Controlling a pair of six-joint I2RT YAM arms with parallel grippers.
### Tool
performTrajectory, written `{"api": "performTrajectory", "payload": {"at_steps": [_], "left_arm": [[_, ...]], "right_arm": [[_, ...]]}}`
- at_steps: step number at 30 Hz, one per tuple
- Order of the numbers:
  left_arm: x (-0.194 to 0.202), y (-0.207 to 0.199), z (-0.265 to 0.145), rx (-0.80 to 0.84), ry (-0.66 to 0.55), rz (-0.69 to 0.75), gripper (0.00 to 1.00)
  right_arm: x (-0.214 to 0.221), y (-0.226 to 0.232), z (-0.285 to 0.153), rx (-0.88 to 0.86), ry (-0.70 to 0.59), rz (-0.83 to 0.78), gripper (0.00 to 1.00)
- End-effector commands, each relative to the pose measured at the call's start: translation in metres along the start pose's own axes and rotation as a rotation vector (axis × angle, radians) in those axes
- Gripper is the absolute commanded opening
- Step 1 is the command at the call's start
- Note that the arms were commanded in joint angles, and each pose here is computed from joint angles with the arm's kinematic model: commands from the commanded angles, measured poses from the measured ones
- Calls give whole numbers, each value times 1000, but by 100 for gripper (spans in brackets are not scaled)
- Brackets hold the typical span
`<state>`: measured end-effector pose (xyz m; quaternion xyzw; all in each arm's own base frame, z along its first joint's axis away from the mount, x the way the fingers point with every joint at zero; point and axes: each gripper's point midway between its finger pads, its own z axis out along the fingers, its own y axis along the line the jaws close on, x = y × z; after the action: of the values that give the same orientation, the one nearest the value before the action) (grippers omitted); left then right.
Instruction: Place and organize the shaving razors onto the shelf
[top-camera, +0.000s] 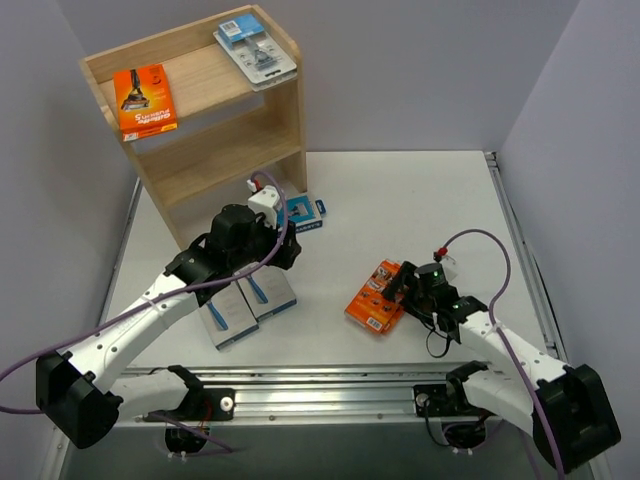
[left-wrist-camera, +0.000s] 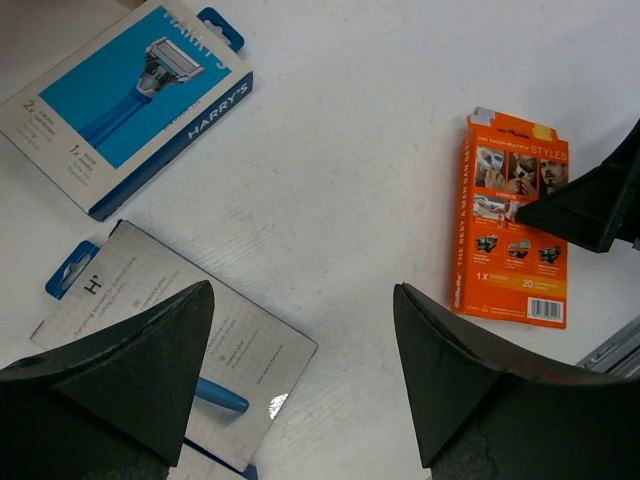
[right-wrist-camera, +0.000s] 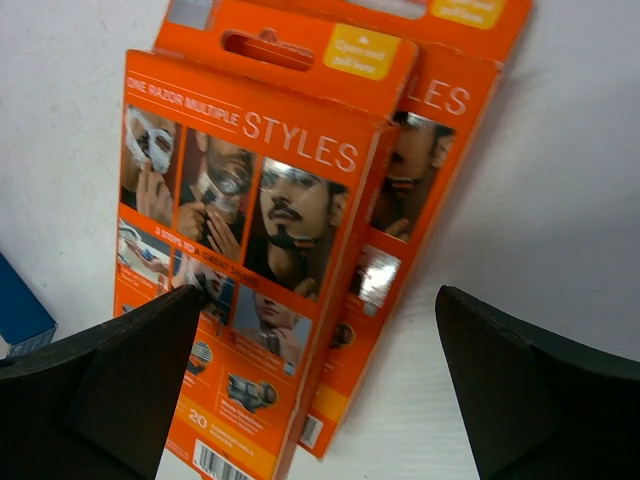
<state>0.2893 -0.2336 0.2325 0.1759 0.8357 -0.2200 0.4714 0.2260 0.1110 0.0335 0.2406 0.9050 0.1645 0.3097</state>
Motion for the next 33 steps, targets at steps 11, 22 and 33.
{"api": "performTrajectory", "payload": {"at_steps": [11,22,33], "left_arm": [[-20,29,-9,-148,-102,57,82],[-19,40,-4,-201,-92,68,82],[-35,67,-25,-308,-167,29,88]], "right_arm": [[0,99,51,-270,112,-224,83],[10,162,35,-528,225,-405,24],[14,148,-9,-463,88,-156,82]]}}
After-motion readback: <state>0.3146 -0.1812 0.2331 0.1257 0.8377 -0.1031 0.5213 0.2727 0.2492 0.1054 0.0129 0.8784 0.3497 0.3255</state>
